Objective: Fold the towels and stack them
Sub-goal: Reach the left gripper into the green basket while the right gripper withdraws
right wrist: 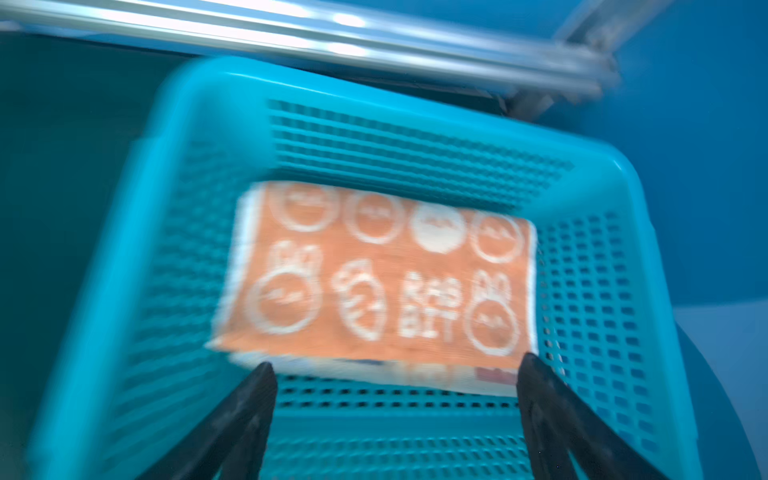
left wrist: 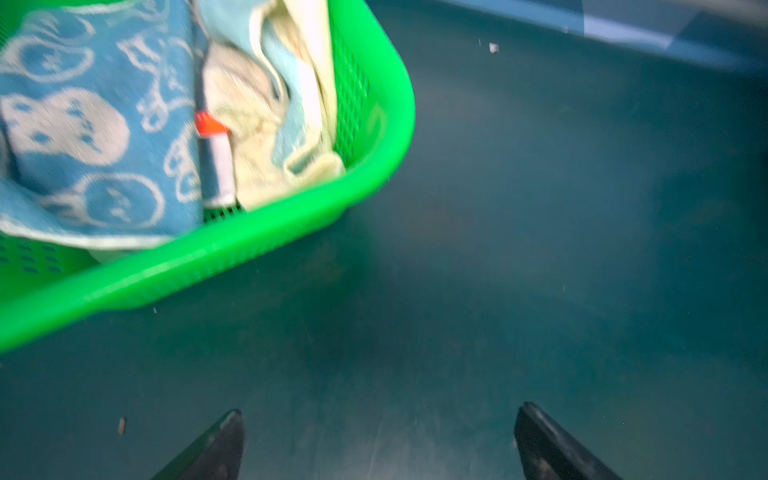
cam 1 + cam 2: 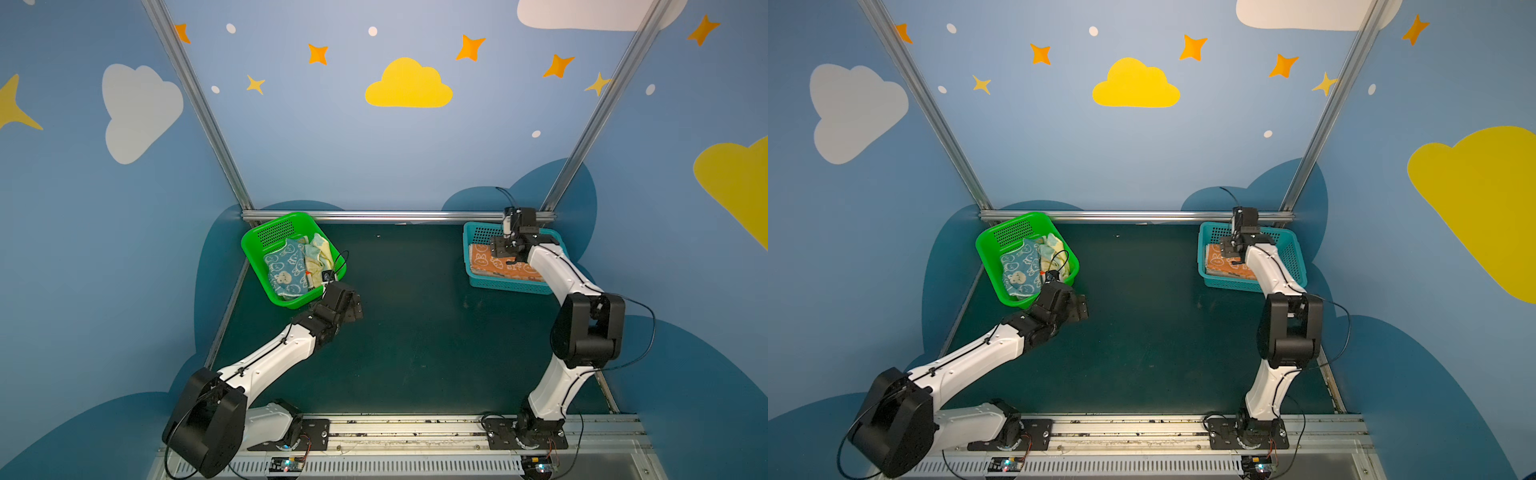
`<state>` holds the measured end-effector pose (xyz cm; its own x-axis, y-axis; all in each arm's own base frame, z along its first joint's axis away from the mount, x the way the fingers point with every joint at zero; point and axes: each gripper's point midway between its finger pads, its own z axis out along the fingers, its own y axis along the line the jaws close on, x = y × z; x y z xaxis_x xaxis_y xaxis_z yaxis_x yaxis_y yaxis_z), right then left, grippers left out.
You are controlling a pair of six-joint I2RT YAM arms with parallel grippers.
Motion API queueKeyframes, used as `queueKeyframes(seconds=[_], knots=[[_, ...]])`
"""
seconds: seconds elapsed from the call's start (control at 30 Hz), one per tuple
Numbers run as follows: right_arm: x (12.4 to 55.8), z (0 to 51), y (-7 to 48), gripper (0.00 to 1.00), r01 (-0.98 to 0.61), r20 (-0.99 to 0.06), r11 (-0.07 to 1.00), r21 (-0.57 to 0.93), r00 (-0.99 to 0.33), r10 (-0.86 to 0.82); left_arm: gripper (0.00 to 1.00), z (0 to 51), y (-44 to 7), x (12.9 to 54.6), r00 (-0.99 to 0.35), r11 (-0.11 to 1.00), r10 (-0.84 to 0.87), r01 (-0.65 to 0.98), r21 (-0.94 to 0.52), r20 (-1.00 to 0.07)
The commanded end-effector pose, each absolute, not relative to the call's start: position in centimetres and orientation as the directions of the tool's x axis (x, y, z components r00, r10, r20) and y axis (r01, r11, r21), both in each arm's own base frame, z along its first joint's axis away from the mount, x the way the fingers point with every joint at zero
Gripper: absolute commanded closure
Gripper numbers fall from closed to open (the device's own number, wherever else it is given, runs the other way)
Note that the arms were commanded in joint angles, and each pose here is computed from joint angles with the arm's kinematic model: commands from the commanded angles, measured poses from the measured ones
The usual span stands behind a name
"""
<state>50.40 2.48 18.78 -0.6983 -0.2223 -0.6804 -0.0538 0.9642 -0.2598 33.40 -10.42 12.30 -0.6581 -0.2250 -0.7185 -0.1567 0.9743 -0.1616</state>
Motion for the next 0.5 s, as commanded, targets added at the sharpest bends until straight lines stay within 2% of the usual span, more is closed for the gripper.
queueKeyframes(seconds=[0.0,0.07,0.13,0.23,0.33,0.47], knots=[[50.1,21.6,5.5,0.13,-0.069,-0.747,0.959,-0.274,-0.613,-0.258,0.0,13.3,-10.1,34.4,-0.654,0.969,-0.248,-0.168,-0.182,-0.714],[49.2,21.9,7.1,0.13,-0.057,-0.769,0.982,-0.18,-0.614,-0.177,0.0,13.7,-9.2,34.8,-0.64,0.964,-0.263,-0.205,-0.169,-0.722],[47.4,22.0,10.2,0.13,-0.139,-0.765,0.99,-0.005,-0.638,-0.093,0.0,14.4,-8.1,35.3,-0.612,0.958,-0.272,-0.243,-0.151,-0.742],[45.2,22.3,14.3,0.13,-0.315,-0.8,0.932,0.178,-0.598,-0.049,0.0,15.5,-6.2,36.0,-0.573,0.941,-0.295,-0.312,-0.13,-0.765],[42.9,22.1,17.2,0.17,-0.421,-0.835,0.879,0.223,-0.548,-0.05,0.0,16.5,-4.0,37.3,-0.567,0.917,-0.352,-0.368,-0.153,-0.744],[39.6,20.4,20.6,0.19,-0.476,-0.826,0.865,0.157,-0.543,-0.149,0.0,16.9,-0.4,39.2,-0.547,0.868,-0.429,-0.469,-0.161,-0.719]])
